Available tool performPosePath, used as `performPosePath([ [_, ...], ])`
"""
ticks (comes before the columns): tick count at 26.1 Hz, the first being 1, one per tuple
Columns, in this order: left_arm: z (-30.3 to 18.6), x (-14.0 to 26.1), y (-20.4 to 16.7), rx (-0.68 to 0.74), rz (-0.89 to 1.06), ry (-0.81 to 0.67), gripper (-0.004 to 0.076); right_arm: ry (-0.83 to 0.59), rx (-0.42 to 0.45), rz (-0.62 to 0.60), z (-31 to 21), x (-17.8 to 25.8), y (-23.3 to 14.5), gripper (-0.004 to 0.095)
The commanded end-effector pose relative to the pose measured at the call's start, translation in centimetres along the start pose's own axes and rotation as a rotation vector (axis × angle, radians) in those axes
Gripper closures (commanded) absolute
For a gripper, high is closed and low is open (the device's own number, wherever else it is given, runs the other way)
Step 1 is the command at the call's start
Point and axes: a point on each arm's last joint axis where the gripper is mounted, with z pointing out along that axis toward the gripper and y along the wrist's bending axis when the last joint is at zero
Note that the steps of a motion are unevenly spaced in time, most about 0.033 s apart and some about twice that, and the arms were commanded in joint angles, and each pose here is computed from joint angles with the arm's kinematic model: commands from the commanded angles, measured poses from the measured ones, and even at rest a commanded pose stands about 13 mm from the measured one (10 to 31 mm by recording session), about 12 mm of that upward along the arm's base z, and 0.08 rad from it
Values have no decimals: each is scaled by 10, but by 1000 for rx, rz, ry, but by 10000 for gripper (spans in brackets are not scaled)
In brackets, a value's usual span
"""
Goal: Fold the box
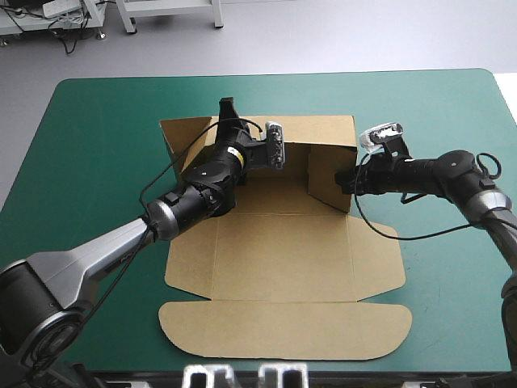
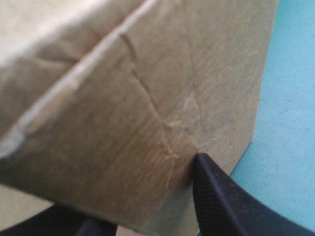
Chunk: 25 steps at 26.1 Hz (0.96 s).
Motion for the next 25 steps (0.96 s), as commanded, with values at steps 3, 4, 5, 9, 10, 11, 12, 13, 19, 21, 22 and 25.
performPosePath([
  [3, -9, -6, 8, -2, -73, -68, 734, -135, 80, 23, -8, -20, -4, 683],
  [4, -9, -6, 8, -2, -73, -70, 734, -139, 84, 24, -8, -20, -5, 720],
  [5, -9, -6, 8, -2, -73, -70, 734, -139, 86, 24, -8, -20, -5, 751],
  [9, -9, -6, 8, -2, -73, -69, 734, -138, 87, 22, -8, -20, -5, 921],
  [10, -9, -6, 8, -2, -73, -69, 734, -138, 87, 22, -8, -20, -5, 921],
  [11, -9, -6, 8, -2, -73, -69, 733, -138, 87, 22, -8, -20, -5, 921],
  [12, -9, -6, 8, -2, -73, -69, 727, -138, 87, 22, -8, -20, -5, 921],
  [13, -9, -6, 8, -2, -73, -67, 703, -136, 85, 21, -8, -20, -5, 921],
  [19, -9, -6, 7, 7, -93, -68, 409, -116, 72, 31, -8, -18, -4, 921],
  [21, -9, -6, 7, 4, -88, -68, 298, -118, 76, 33, -8, -18, -4, 920],
  [22, -9, -6, 7, 2, -84, -66, 255, -119, 78, 33, -8, -18, -4, 921],
  [25, -9, -6, 7, 4, -114, -66, 240, -101, 80, 16, -7, -17, -4, 921],
])
